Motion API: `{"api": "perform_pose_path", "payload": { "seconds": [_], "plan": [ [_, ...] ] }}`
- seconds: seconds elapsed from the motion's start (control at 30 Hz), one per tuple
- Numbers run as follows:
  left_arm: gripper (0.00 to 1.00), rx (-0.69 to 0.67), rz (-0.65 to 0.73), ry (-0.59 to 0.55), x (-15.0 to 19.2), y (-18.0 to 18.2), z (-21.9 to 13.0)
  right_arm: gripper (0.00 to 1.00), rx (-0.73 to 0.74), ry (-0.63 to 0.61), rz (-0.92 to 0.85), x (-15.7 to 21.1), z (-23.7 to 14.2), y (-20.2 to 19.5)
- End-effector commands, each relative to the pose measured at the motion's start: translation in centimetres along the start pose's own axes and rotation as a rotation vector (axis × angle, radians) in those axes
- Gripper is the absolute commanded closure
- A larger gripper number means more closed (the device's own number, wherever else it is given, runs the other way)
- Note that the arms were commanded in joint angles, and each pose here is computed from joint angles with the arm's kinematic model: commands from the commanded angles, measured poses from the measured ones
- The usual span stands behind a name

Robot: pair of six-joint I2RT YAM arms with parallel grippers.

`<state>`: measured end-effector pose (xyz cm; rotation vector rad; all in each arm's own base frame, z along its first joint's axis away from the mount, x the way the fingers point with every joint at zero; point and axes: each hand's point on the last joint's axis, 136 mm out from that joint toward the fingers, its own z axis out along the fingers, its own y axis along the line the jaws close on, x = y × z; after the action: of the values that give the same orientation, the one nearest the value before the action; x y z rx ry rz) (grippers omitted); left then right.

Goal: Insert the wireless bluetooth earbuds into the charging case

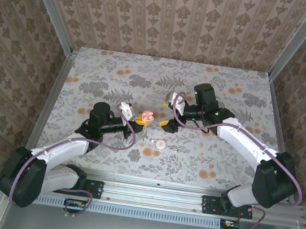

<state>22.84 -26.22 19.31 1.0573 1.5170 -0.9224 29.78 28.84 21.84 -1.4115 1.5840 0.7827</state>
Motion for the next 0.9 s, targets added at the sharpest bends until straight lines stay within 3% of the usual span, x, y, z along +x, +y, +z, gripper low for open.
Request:
{"api": "perform_pose_path", "payload": {
  "seconds": [0.0,0.87],
  "plan": [
    [0.87,0.030,0.057,-0.047,-2.0,-0.4,0.2,0.12,-0.098,0.010,-0.062,0.1,0.3,1.3],
    [0.87,0.049,0.091,-0.077,-3.1,-1.3,-0.2,0.20,-0.333,0.015,-0.106,-1.0,3.8,4.0]
  ]
}}
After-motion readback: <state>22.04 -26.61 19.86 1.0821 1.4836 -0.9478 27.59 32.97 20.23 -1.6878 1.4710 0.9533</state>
